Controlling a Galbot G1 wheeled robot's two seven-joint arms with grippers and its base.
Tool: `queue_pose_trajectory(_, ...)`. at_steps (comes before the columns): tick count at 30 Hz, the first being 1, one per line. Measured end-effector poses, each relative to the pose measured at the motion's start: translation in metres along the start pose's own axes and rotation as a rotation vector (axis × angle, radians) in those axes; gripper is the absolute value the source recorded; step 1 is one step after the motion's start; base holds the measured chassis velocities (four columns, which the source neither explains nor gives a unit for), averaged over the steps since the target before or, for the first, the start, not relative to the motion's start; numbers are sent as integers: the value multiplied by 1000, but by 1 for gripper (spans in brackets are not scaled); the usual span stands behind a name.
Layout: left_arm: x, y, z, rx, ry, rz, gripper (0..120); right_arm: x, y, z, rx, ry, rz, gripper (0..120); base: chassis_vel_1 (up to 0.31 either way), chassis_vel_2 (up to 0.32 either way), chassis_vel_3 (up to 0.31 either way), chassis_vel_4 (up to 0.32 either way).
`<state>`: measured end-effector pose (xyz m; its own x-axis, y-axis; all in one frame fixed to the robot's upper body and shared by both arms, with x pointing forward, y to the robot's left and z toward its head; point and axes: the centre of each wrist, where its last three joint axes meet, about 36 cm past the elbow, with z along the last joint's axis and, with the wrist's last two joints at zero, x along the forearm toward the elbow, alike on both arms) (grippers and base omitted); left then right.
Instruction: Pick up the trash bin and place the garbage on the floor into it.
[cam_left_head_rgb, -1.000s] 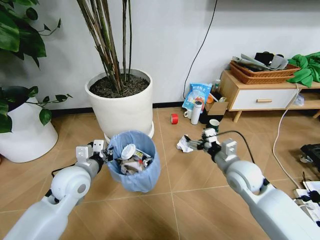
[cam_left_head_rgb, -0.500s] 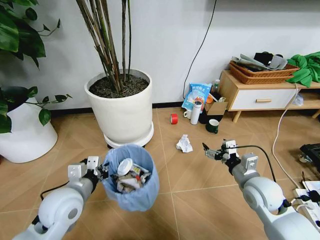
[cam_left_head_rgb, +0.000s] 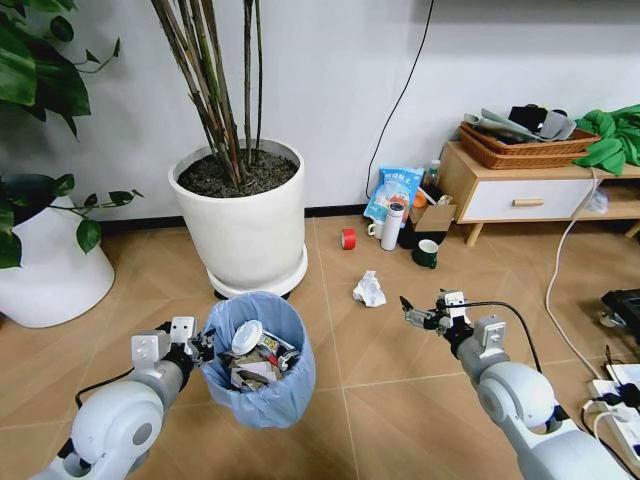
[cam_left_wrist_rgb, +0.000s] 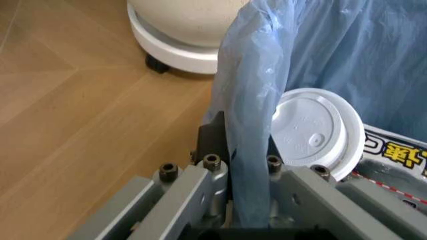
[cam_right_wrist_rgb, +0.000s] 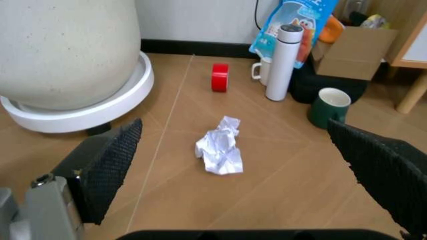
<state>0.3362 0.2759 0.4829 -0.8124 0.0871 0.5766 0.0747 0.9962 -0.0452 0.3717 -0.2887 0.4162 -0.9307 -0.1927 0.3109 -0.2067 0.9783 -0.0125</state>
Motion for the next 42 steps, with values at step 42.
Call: queue_pose_trajectory(42, 5, -15, -9, -9, -68, 22, 0, -143, -52, 72, -100, 363, -257, 100, -58, 54, 53, -54)
